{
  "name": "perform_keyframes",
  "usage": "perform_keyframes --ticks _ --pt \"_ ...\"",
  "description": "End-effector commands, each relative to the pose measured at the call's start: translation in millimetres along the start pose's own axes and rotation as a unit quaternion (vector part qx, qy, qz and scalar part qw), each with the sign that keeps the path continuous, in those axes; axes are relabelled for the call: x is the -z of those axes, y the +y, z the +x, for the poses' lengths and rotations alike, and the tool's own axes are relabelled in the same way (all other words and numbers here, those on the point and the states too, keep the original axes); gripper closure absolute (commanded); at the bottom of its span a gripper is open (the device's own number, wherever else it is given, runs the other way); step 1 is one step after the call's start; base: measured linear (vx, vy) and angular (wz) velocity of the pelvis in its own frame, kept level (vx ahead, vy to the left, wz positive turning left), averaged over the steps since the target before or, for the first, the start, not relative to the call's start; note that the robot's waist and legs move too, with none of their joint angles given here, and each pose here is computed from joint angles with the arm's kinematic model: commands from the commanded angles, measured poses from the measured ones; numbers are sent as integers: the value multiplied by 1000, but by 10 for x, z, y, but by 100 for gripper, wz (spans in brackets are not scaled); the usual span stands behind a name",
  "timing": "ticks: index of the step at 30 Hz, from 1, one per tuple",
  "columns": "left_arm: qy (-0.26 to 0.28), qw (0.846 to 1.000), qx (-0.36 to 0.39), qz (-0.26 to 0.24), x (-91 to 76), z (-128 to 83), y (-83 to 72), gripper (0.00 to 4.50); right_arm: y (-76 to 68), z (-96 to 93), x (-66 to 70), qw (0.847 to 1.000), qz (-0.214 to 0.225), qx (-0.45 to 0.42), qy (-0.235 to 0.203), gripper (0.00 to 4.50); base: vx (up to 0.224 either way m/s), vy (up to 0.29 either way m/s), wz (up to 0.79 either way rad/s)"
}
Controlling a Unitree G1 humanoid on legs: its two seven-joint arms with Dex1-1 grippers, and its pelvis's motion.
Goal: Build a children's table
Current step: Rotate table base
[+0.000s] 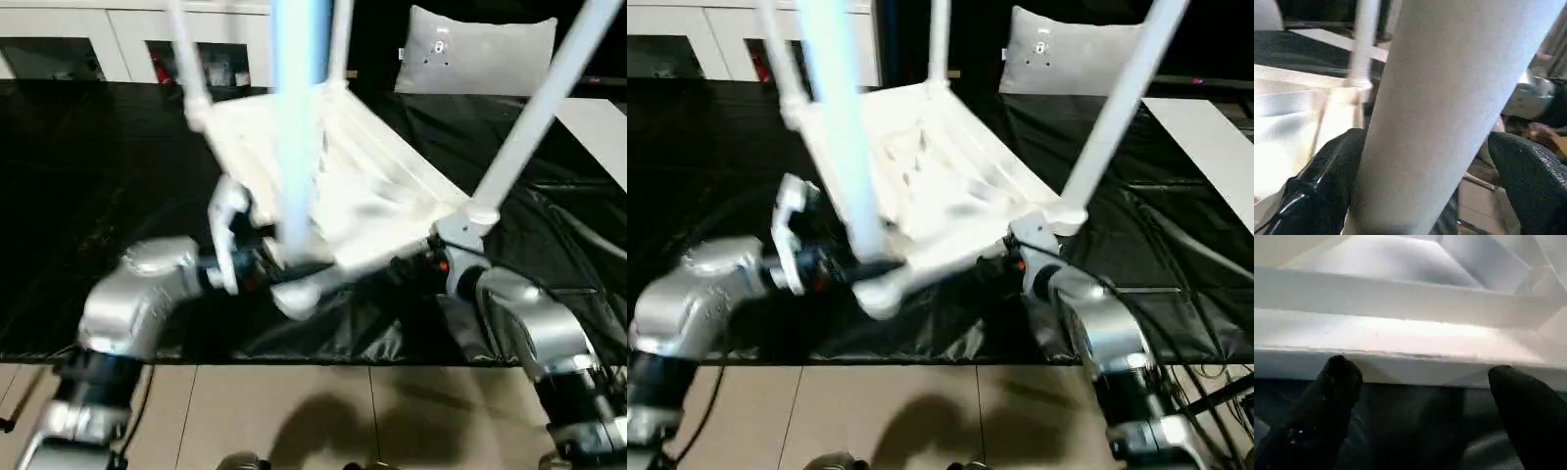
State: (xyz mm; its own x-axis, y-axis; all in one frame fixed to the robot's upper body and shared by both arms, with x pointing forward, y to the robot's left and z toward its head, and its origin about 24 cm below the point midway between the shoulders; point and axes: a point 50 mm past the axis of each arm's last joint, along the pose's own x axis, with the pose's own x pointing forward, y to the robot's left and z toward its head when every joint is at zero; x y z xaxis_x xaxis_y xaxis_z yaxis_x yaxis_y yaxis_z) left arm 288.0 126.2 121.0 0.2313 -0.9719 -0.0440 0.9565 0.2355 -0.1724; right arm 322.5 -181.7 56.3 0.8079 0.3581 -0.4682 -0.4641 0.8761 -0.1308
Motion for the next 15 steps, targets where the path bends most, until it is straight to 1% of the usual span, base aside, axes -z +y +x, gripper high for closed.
perform_keyframes --ticks 1,3,7,8,10,15 --pt "-7 999 46 9 -66 113 -131 6 4 35 -54 1000 -6 3 -9 0 0 0 0" --pt "-9 998 60 8 -65 191 -206 6 34 91 -97 1000 -8 -2 -14 0 0 0 0" --pt "-14 997 75 7 -70 294 -285 6 116 164 -179 999 -11 -23 -32 0 0 0 0" --pt "-14 997 75 7 -71 297 -287 6 119 167 -182 999 -11 -23 -33 0 0 0 0" --pt "-23 996 90 3 -107 374 -360 6 207 232 -261 998 -13 -42 -51 0 0 0 0" --pt "-34 994 101 3 -151 514 -435 6 348 337 -388 994 -18 -68 -81 0 0 0 0"
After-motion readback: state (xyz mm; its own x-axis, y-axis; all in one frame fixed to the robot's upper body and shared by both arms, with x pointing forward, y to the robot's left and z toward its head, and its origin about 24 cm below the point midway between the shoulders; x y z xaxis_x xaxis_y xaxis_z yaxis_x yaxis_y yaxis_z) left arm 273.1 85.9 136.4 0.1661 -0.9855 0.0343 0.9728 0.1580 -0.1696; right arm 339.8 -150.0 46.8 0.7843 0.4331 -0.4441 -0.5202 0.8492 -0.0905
